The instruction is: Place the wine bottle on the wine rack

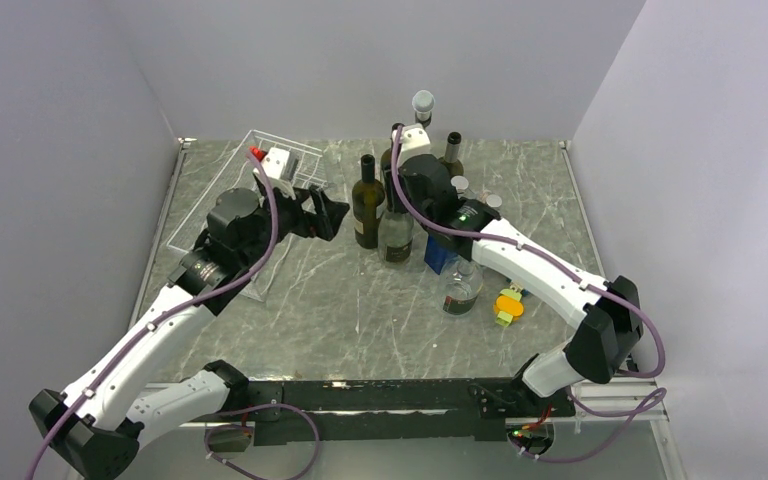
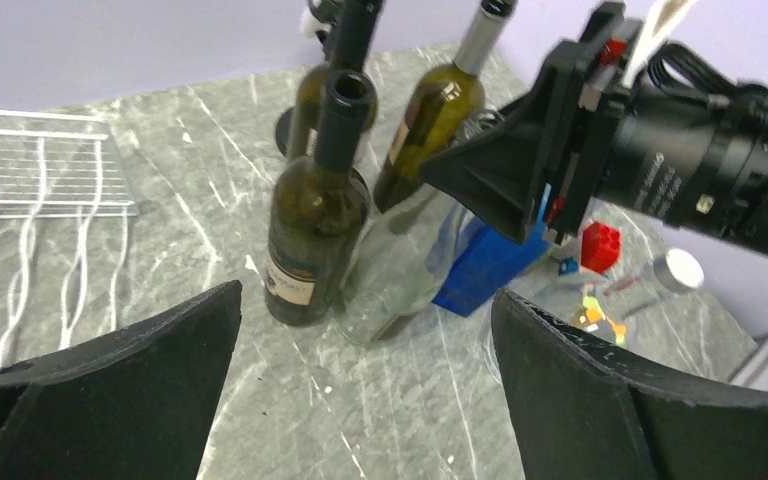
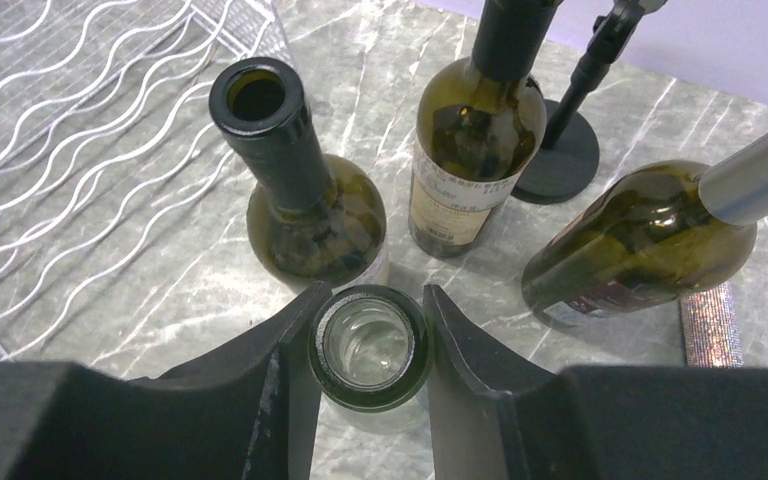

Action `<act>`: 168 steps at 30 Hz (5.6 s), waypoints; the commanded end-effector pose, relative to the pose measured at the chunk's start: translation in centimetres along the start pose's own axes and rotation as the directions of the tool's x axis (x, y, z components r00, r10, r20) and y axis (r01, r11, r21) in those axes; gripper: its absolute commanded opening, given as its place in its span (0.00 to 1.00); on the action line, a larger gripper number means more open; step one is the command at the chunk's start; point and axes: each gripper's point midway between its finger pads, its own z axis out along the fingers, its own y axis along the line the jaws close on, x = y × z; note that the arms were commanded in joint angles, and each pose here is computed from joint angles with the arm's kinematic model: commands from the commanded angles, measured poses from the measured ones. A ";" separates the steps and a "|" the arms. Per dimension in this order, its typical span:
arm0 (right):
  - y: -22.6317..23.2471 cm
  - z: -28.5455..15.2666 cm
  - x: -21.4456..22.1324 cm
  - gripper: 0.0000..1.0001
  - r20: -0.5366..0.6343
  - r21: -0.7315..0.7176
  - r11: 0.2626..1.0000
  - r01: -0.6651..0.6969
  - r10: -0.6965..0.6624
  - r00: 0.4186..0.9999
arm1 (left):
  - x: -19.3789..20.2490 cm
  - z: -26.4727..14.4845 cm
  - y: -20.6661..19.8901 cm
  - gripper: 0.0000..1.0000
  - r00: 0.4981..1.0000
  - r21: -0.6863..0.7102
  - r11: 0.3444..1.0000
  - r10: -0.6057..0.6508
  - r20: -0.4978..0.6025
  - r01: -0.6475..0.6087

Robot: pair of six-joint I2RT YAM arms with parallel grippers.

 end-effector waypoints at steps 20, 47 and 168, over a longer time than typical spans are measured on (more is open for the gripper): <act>6.3 -16.5 -9.5 0.00 0.043 -0.541 0.837 -0.085 0.128 0.991 | 7.4 -3.6 -8.8 0.99 0.992 0.594 0.803 0.036 -0.118 0.042; 8.8 -24.0 -14.5 0.00 0.069 -0.757 0.642 -0.121 0.263 0.962 | 14.2 -3.7 -12.2 0.99 0.964 0.634 0.772 0.123 -0.235 0.056; 9.5 -17.5 16.0 0.01 -0.590 -0.641 0.753 -0.145 -0.363 0.722 | 9.0 -2.4 -4.7 0.01 0.349 0.252 0.309 0.928 0.131 -0.917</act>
